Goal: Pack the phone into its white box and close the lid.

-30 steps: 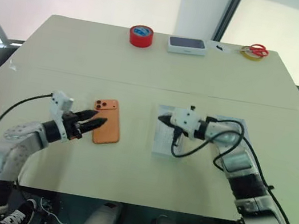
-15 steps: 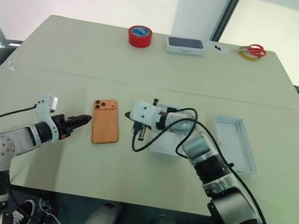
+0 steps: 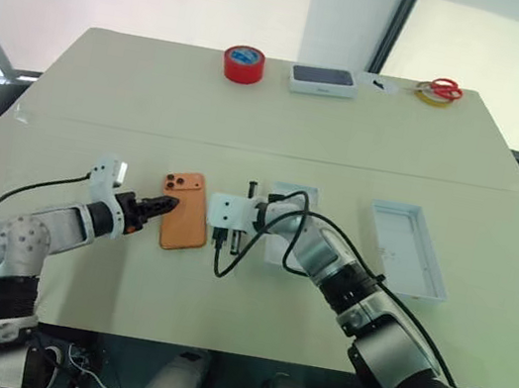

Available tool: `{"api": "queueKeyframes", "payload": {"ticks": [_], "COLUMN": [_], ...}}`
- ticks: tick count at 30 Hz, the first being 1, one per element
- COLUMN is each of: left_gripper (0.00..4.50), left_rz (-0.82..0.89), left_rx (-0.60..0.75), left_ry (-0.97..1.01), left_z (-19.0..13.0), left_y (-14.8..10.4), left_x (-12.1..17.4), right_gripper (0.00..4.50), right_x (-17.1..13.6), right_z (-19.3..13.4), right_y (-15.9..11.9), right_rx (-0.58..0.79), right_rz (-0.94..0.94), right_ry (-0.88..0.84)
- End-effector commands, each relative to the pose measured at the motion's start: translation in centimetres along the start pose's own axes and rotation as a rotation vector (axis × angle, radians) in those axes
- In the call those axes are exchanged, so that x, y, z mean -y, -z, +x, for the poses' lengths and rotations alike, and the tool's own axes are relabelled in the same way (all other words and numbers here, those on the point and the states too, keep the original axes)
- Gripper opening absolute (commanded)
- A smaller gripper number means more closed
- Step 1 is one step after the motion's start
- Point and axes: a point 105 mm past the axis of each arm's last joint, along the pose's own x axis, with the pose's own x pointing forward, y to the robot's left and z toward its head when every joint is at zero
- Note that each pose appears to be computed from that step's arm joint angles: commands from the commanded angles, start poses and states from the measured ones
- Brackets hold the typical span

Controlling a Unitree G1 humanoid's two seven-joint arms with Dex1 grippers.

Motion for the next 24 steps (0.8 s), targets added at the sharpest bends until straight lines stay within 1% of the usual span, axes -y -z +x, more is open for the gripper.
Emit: {"api": "queueKeyframes", "payload": {"ticks": [1, 3, 6, 8, 10, 12, 15, 17, 19, 22, 24], "left_gripper": [2.88, 2.88, 2.88, 2.88, 2.88, 2.88, 2.04, 1.05, 0.11, 0.05, 0.05], "left_rz": [-0.08, -0.126, -0.146, -0.112, -0.126, -0.126, -0.152, -0.16, -0.204, -0.273, -0.299], "left_rx": [-0.159, -0.163, -0.139, -0.122, -0.103, -0.104, -0.104, -0.107, -0.108, -0.098, -0.082], "left_ry": [0.097, 0.147, 0.178, 0.163, 0.154, 0.15, 0.144, 0.147, 0.18, 0.199, 0.205], "left_z": [1.7, 2.1, 2.3, 2.1, 1.9, 1.6, 1.3, 1.2, 1.0, 0.7, 0.5], "left_y": [3.6, 3.5, 2.6, 2.0, 1.4, 1.2, 1.2, 1.3, 1.6, 1.9, 1.8], "left_x": [1.7, 2.5, 2.9, 2.6, 2.2, 1.7, 1.3, 1.2, 1.4, 1.2, 1.1], "right_gripper": [0.03, 0.03, 0.03, 0.03, 0.03, 0.03, 0.0, 0.0, 0.0, 0.0, 0.0], "right_x": [-0.1, 0.0, -0.1, -0.1, -0.1, -0.1, -0.2, -0.1, 0.0, 0.1, 0.6], "right_z": [0.2, 0.1, 0.0, 0.0, -0.1, -0.1, -0.1, -0.1, -0.1, -0.2, -0.6], "right_y": [-0.8, -0.7, -0.6, -0.5, -0.3, -0.3, -0.3, -0.3, -0.4, -0.4, -0.9], "right_rx": [0.017, 0.014, 0.011, 0.009, 0.006, 0.002, 0.004, 0.004, 0.005, 0.011, 0.045], "right_rz": [-0.01, -0.001, 0.002, 0.005, 0.009, 0.008, 0.008, 0.007, 0.007, 0.016, 0.023], "right_ry": [-0.005, -0.003, -0.003, -0.003, -0.001, 0.001, 0.001, 0.003, 0.008, 0.017, 0.04]}}
